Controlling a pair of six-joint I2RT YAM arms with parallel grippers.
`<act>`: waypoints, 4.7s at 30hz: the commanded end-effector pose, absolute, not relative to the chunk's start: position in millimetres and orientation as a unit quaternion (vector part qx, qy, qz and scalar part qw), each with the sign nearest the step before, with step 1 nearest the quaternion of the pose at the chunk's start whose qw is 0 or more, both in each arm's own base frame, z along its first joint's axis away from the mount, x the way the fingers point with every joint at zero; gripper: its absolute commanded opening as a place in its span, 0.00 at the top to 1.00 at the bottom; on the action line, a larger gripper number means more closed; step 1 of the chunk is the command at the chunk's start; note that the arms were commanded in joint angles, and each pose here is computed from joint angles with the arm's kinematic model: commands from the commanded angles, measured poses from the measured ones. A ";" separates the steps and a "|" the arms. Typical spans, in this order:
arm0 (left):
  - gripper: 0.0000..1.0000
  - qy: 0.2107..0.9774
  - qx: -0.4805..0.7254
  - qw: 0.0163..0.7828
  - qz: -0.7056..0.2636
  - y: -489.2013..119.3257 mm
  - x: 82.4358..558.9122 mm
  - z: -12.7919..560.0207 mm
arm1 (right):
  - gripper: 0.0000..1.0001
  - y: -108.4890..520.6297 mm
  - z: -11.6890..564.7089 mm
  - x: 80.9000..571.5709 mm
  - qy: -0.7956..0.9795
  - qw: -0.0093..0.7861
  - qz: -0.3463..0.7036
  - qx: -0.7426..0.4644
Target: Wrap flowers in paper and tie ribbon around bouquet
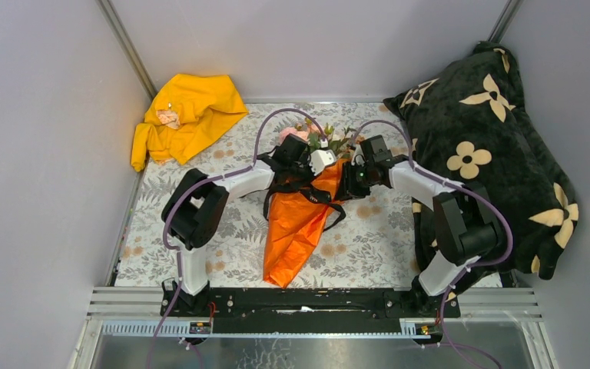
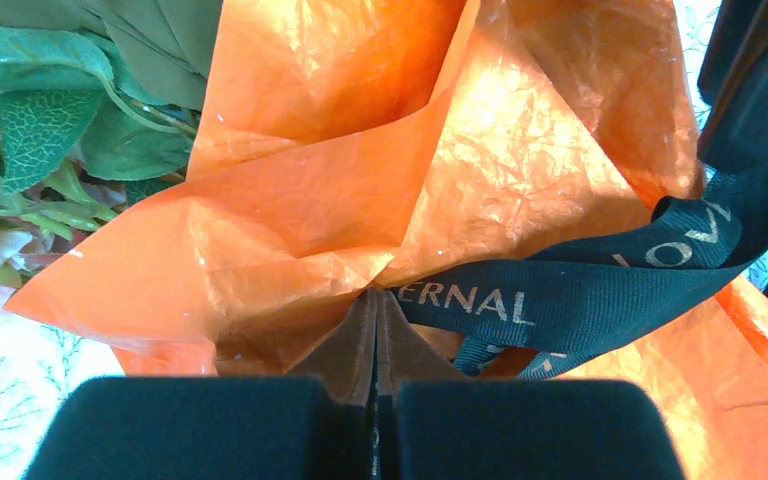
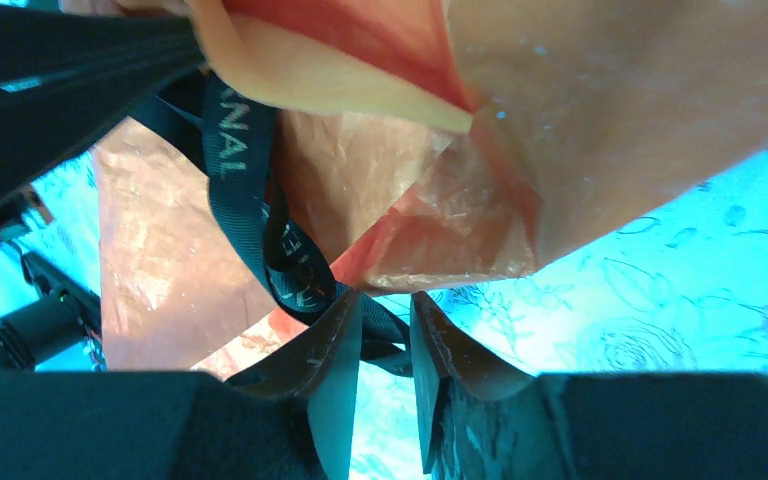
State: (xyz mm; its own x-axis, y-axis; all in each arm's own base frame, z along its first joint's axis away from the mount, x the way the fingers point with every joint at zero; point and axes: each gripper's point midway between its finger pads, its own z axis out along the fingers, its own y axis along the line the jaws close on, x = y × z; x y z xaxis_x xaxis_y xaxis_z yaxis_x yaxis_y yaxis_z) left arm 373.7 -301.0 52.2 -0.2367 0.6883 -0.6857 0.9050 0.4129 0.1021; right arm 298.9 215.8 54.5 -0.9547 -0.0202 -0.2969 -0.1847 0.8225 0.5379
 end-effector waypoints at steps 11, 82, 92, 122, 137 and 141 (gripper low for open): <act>1.00 0.786 0.462 0.320 -0.258 -301.3 366.2 48.4 | 0.68 278.1 144.4 307.6 0.858 0.358 0.346 -0.127; 0.70 0.780 0.525 0.215 -0.266 -242.9 215.5 90.4 | 1.00 299.3 95.9 282.8 0.889 0.317 0.300 -0.139; 0.35 0.766 0.564 0.285 -0.115 -145.8 310.5 101.2 | 1.00 286.3 87.9 275.5 0.904 0.276 0.294 -0.144; 1.00 0.781 0.546 0.304 -0.029 -108.2 379.9 21.7 | 1.00 275.8 117.9 259.8 0.907 0.209 0.323 -0.170; 1.00 0.865 0.385 0.319 0.052 -15.6 412.0 19.7 | 1.00 178.4 147.0 258.0 0.913 0.247 0.324 -0.002; 1.00 0.877 0.368 0.305 0.052 -2.6 395.4 18.4 | 1.00 142.2 140.7 267.4 0.910 0.264 0.308 0.080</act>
State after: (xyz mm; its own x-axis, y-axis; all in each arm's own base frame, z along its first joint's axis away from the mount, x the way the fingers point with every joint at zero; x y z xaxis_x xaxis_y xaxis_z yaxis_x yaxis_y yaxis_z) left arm 405.1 -20.3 13.7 -0.4985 0.7110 -0.4960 0.6656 0.6805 0.3065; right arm 268.0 167.2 144.2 -0.8613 0.1831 -0.4739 -0.1464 0.8038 0.5766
